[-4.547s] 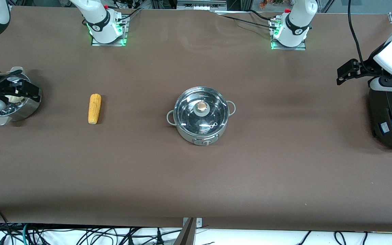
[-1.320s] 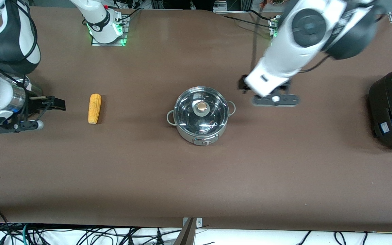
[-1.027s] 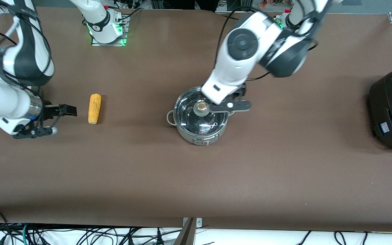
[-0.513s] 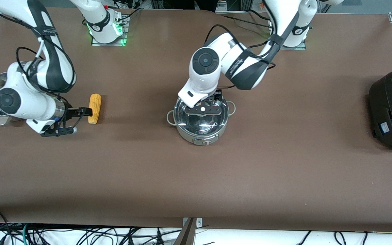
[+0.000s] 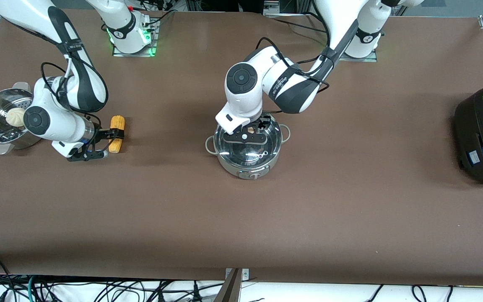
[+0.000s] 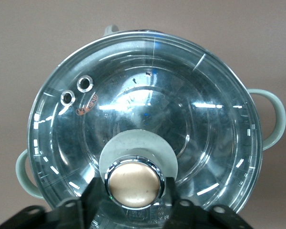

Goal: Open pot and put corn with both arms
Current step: 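Grasp the lid knob with the left gripper while the right gripper grasps the corn, then lift the glass lid off the pot and carry it aside with the left gripper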

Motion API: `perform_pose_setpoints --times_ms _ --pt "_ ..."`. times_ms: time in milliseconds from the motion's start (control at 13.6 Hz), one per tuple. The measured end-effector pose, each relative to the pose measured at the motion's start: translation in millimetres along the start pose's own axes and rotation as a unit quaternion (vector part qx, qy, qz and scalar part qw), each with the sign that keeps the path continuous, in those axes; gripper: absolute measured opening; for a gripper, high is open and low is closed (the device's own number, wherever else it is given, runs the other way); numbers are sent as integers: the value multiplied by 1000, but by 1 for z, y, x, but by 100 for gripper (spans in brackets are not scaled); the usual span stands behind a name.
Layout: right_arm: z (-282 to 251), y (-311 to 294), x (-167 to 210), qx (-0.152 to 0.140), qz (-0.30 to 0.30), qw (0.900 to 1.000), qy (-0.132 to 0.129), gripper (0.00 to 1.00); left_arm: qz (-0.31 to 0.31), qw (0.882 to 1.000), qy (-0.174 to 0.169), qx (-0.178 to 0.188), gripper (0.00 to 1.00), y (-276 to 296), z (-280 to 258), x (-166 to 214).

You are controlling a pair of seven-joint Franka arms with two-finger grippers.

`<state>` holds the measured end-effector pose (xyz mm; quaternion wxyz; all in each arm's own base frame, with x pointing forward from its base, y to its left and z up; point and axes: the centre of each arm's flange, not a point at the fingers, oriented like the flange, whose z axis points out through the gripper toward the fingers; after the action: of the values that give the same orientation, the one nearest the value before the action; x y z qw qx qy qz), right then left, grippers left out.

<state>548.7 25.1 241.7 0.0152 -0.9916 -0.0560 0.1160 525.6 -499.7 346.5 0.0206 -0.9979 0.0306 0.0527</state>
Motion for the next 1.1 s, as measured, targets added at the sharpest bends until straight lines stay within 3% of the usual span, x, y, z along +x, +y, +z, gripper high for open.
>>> perform_pose_setpoints --times_ms 73,220,587,880,1100 --pt "4 0 -2 0 0 1000 -2 100 1 1000 2 -2 59 1 1 1" --pt "12 1 -3 1 1 1000 -7 100 2 1000 5 -4 50 1 1 2" --pt "40 7 -2 4 6 1000 -23 100 0 1000 11 -7 50 -1 -8 3" --pt "64 9 -1 6 9 999 -36 96 -29 999 7 12 50 -47 -88 3" --pt "71 10 -2 7 10 999 -41 60 -72 997 -13 34 50 -122 -151 3"
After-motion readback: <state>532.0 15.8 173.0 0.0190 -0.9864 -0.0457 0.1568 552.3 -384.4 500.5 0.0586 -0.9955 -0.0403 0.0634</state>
